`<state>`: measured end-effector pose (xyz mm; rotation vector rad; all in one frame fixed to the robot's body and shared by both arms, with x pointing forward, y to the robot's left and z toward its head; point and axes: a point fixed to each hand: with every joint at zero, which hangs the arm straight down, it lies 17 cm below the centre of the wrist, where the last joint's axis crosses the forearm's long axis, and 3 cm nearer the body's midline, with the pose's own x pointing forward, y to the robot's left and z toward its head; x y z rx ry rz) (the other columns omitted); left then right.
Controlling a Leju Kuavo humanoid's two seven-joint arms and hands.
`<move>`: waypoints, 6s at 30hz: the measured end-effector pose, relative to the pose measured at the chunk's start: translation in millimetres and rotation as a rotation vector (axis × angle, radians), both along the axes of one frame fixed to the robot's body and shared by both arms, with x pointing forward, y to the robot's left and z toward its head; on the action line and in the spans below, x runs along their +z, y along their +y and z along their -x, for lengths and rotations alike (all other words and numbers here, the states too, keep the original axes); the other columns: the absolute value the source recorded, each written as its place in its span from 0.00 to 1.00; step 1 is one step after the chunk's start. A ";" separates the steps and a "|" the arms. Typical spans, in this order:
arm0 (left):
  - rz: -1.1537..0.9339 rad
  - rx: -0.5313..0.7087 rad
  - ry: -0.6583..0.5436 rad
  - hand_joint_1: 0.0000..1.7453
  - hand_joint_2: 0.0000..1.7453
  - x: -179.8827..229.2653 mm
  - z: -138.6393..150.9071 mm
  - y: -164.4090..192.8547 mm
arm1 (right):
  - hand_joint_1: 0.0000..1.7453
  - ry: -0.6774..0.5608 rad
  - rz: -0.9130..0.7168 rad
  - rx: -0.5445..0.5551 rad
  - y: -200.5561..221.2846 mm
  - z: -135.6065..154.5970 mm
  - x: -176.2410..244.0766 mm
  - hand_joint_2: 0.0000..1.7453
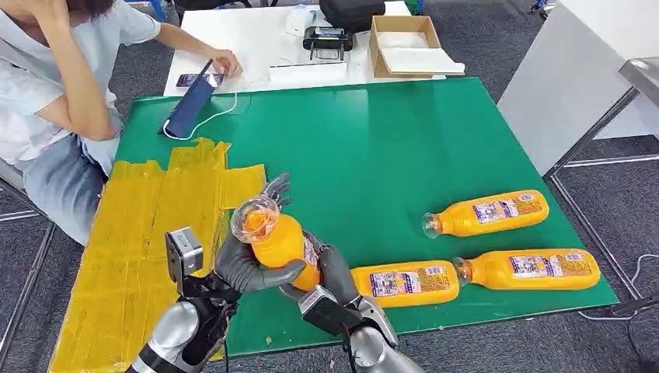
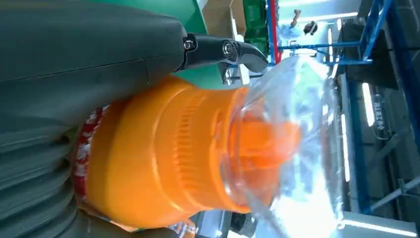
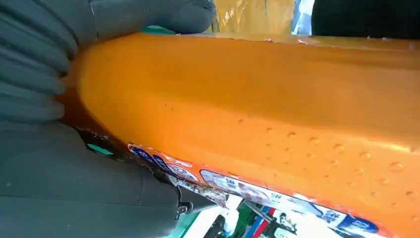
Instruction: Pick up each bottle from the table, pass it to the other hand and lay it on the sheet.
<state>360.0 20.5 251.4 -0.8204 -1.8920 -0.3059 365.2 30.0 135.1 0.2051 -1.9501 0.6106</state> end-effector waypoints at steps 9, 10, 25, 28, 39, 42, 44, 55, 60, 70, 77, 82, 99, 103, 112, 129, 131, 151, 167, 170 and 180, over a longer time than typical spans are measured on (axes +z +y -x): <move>-0.023 -0.023 0.003 0.00 1.00 -4.8 1.8 -4.5 | 1.00 -0.002 0.002 -0.003 -0.4 -1.4 0.2 1.00; -0.035 -0.030 0.001 0.00 1.00 -6.3 2.2 -6.3 | 1.00 -0.003 0.002 -0.004 -0.7 -1.6 0.3 1.00; -0.141 -0.072 -0.015 0.00 1.00 -25.9 4.3 -23.5 | 1.00 -0.015 -0.013 -0.014 -3.0 -2.7 5.8 1.00; -0.125 -0.067 -0.018 1.00 1.00 -24.2 4.4 -21.9 | 1.00 -0.016 -0.012 -0.013 -2.9 -2.7 6.0 1.00; -0.009 -0.053 0.044 1.00 1.00 -19.1 5.5 -10.1 | 1.00 -0.009 -0.018 -0.007 -1.7 -1.5 5.4 1.00; 0.006 -0.048 0.056 1.00 1.00 -19.4 6.1 -7.0 | 1.00 -0.005 -0.020 -0.002 -0.5 0.3 4.6 1.00; 0.012 -0.045 0.058 1.00 1.00 -19.2 6.4 -5.6 | 1.00 -0.004 -0.022 0.001 0.3 1.5 4.3 1.00; -0.026 0.061 -0.003 1.00 1.00 -17.4 11.7 2.6 | 0.00 0.035 -0.134 -0.011 -9.3 9.7 13.6 1.00; -0.024 0.086 -0.029 1.00 1.00 -10.3 11.4 5.6 | 0.00 0.021 -0.170 -0.026 -20.1 7.2 26.9 1.00; -0.170 0.267 -0.143 1.00 1.00 -10.5 0.1 18.5 | 0.00 0.039 -0.236 -0.056 -33.5 6.0 36.9 0.00; -0.632 0.787 -0.483 1.00 1.00 4.8 -39.0 95.1 | 0.00 -0.056 -0.345 -0.157 -81.9 14.2 89.6 1.00; -1.139 0.892 -0.636 1.00 1.00 -18.3 -86.4 110.0 | 0.00 -0.279 -0.336 -0.308 -125.1 24.4 143.3 1.00; -1.786 0.872 -0.435 1.00 1.00 -115.3 -192.7 162.7 | 0.00 -0.641 -0.295 -0.587 -181.3 59.7 224.5 1.00; -1.829 0.785 -0.339 1.00 1.00 -149.4 -194.6 164.3 | 0.00 -0.645 -0.262 -0.582 -178.0 55.4 226.2 1.00; -1.859 0.653 -0.192 0.05 1.00 -200.1 -189.6 175.3 | 0.00 -0.639 -0.226 -0.562 -171.1 47.8 220.7 1.00; -1.783 0.670 -0.117 0.00 1.00 -203.2 -195.8 186.1 | 0.00 -0.610 -0.088 -0.464 -139.9 31.9 200.6 1.00; -1.781 0.672 -0.114 0.00 1.00 -203.0 -195.9 186.8 | 0.00 -0.609 -0.084 -0.459 -138.3 31.6 199.2 1.00; -1.160 0.778 -0.207 0.00 1.00 -124.4 -166.1 144.6 | 0.00 -0.537 0.271 -0.333 -107.9 18.5 135.6 1.00; -0.727 0.952 -0.402 0.00 1.00 0.8 -79.9 162.4 | 0.00 -0.415 0.488 -0.274 -120.5 34.5 52.5 1.00; -0.721 0.958 -0.407 0.00 1.00 3.7 -77.0 163.9 | 0.00 -0.413 0.491 -0.272 -121.1 35.1 51.0 1.00; -0.660 0.998 -0.438 0.00 1.00 15.5 -63.9 171.6 | 0.00 -0.387 0.641 -0.279 -126.3 32.8 24.5 1.00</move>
